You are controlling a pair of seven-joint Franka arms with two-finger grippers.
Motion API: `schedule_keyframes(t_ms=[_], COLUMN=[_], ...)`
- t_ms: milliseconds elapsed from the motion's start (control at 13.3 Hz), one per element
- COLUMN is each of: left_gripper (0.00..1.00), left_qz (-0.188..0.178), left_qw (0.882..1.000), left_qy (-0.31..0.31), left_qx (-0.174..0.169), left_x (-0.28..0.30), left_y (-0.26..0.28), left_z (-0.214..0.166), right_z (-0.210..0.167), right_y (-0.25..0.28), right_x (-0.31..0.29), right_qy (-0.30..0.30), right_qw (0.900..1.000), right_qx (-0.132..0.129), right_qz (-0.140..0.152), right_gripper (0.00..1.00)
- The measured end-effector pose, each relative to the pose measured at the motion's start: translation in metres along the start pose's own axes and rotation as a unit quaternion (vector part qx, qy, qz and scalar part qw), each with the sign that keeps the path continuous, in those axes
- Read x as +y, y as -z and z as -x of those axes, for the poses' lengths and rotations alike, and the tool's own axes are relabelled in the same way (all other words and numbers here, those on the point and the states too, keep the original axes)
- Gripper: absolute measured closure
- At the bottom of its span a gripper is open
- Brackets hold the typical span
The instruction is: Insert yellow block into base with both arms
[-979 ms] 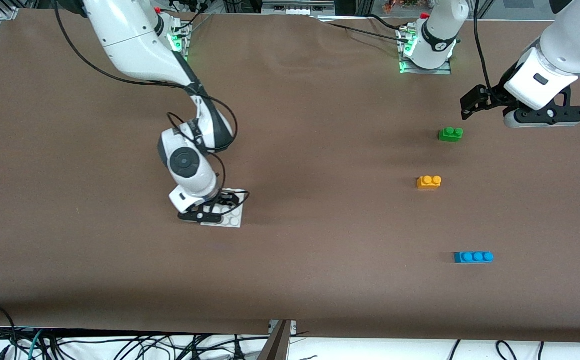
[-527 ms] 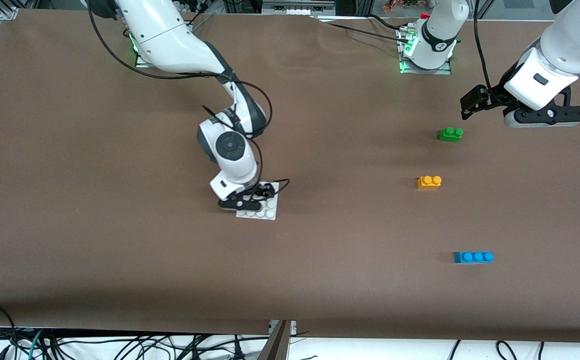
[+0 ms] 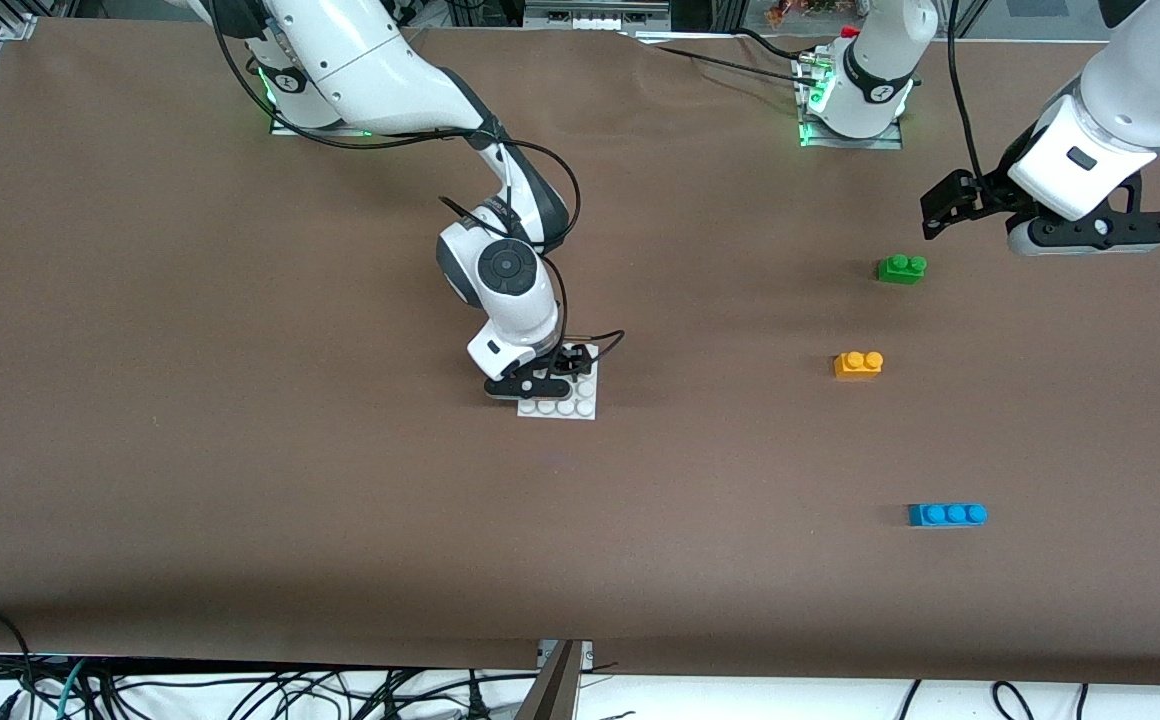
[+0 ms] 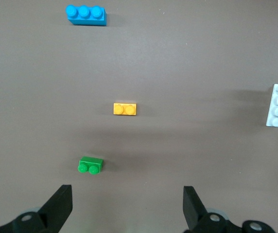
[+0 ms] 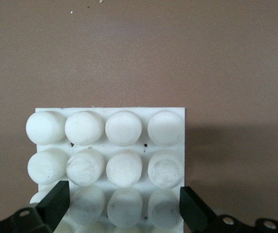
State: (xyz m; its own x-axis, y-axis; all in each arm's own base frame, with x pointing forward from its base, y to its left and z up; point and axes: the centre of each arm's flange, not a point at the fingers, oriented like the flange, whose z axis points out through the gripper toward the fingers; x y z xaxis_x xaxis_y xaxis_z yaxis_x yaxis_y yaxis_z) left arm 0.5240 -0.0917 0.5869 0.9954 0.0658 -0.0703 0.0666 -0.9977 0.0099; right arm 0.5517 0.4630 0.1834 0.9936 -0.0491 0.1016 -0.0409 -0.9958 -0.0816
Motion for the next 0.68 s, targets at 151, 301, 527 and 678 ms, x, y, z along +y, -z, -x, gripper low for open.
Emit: schedule_keyframes(t_ms=[151,301,527,678], left_gripper=[0.00,0.00,0.00,0.00], left_qz=[0.000,0.000,0.000,0.000], left_qw=[1.000,1.000,1.000,1.000], left_qy=[0.000,0.000,0.000,0.000], left_qx=[0.000,0.000,0.000,0.000], left_x=[0.000,0.000,0.000,0.000], left_y=[0.000,0.000,0.000,0.000], left_z=[0.000,0.000,0.000,0.000], right_z=[0.003,0.003,-0.009,-0.021], right_y=[0.000,0.002,0.025,0.048], right_x=[-0.005,-0.008,-0.023,-0.031], right_qy=[0.003,0.004,0.005,0.010], right_qw=[1.000,1.000,0.999,1.000], right_qx=[0.002,0.005,0.018,0.015], right_qz=[-0.007,-0.012,-0.026,-0.023], right_gripper=[0.00,0.00,0.00,0.00])
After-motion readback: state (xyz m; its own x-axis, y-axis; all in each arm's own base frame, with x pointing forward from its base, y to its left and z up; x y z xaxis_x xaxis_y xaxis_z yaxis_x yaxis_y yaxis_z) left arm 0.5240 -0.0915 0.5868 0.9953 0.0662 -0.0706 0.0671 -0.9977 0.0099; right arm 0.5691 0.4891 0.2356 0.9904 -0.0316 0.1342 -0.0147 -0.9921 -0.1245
